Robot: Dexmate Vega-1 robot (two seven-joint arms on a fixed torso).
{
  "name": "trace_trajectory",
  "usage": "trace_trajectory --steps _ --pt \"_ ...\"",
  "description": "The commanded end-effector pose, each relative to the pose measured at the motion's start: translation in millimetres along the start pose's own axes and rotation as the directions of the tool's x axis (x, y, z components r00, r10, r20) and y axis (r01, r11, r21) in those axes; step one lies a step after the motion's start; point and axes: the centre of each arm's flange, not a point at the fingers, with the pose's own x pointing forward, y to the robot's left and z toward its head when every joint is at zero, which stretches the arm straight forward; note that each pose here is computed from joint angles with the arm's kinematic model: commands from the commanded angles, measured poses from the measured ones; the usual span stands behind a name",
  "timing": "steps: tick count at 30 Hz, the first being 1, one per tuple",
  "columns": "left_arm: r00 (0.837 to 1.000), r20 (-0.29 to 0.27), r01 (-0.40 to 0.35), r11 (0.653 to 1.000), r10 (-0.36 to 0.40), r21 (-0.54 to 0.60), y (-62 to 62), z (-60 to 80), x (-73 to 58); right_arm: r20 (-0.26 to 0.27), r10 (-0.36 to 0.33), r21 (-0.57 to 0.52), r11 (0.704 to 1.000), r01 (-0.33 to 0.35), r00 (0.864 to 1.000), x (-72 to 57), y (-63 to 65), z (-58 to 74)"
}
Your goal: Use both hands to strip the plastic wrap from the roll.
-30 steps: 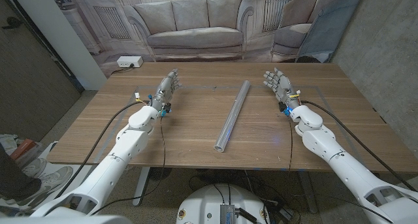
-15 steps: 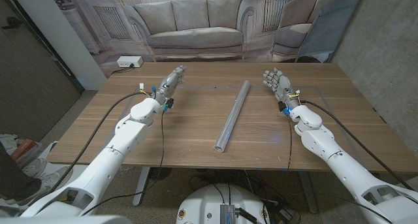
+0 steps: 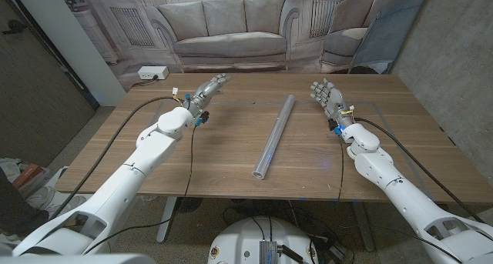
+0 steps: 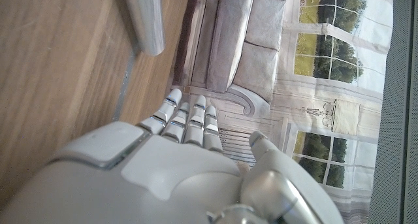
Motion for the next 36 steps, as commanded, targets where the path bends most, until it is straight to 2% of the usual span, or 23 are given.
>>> trace_trajectory --steps 1,13,17,25,36 --pt "0.999 0.008 0.037 0.993 -0.038 0.112 -8.0 23.3 4.6 0.013 0.000 0.010 1.000 -0.001 1.000 -3.8 1.8 -1.0" --pt "0.999 -0.018 0.034 0.965 -0.031 0.261 -17.1 41.2 6.2 0.024 0.004 0.020 1.000 -0.005 1.000 -7.4 3.7 -1.6" --pt "0.999 -0.009 0.044 0.963 -0.043 0.267 -19.4 46.7 7.8 0.029 0.003 0.023 1.000 -0.004 1.000 -9.1 4.1 -1.6" --pt "0.998 0.008 0.056 0.943 -0.062 0.327 -24.7 59.0 14.0 0.038 0.002 0.029 1.000 -0.003 0.999 -12.0 4.8 -2.1" --pt "0.995 -0.008 0.095 0.918 -0.100 0.385 -35.1 71.8 26.1 0.046 -0.004 0.032 0.999 0.003 0.999 -13.5 3.4 -1.4"
